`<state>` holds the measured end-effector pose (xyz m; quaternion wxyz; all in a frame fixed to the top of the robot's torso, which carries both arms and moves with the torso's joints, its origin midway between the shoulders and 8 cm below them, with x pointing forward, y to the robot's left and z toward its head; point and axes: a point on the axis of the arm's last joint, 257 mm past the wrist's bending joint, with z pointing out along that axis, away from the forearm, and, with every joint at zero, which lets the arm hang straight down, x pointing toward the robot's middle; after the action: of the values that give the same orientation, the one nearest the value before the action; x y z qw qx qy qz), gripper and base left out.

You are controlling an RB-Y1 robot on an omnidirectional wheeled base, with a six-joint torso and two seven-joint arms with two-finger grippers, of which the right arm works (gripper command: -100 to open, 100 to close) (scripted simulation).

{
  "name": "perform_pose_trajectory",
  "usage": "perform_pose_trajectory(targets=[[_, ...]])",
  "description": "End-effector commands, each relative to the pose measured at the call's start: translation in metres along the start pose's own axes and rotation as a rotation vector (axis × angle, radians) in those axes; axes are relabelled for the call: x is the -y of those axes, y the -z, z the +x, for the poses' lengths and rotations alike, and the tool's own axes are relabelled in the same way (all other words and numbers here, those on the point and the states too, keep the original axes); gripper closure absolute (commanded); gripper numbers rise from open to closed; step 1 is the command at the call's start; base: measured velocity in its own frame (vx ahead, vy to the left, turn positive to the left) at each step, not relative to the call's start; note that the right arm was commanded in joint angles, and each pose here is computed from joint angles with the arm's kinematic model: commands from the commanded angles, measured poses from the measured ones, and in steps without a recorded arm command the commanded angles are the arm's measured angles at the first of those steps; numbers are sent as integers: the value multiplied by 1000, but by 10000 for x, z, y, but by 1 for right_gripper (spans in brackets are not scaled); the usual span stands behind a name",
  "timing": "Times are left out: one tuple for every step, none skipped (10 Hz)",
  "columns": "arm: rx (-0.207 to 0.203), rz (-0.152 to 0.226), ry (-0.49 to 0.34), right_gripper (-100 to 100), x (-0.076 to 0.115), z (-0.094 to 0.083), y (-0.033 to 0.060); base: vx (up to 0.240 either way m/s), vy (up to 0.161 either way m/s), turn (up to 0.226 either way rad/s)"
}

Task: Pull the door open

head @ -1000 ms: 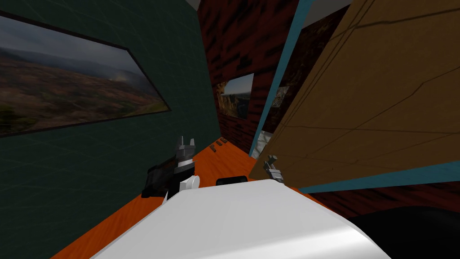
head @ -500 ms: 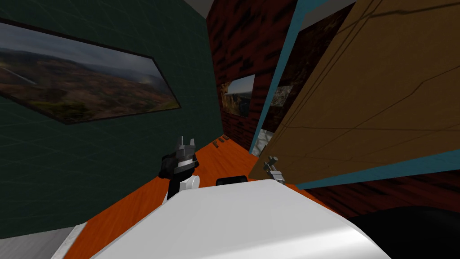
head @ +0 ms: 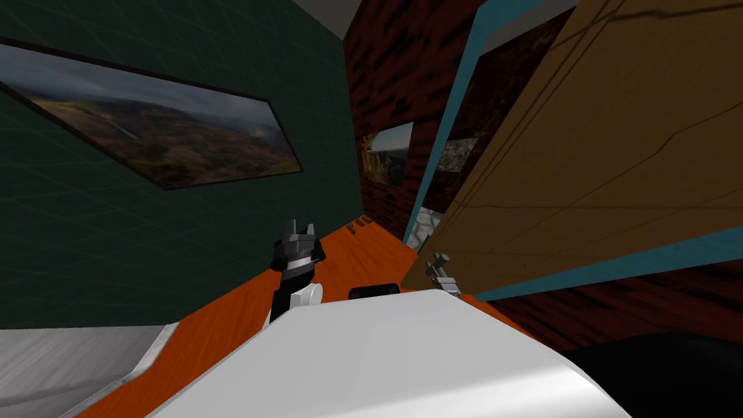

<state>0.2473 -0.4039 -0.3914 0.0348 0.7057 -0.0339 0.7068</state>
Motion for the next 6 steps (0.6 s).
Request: perform_pose_trajectory(targets=[[5, 13, -2, 100, 4, -15, 38, -222, -5, 137], [4, 21, -2, 100, -1, -13, 49, -214, -36, 112], [3, 29, -2, 100, -7, -11, 59, -209, -28, 142], [3, 40, -1, 100, -15, -7, 75, -219, -23, 133], [2, 47, -1, 100, -20, -5, 84, -247, -23, 140], [2, 53, -1, 100, -24, -3, 93, -214, -31, 111]])
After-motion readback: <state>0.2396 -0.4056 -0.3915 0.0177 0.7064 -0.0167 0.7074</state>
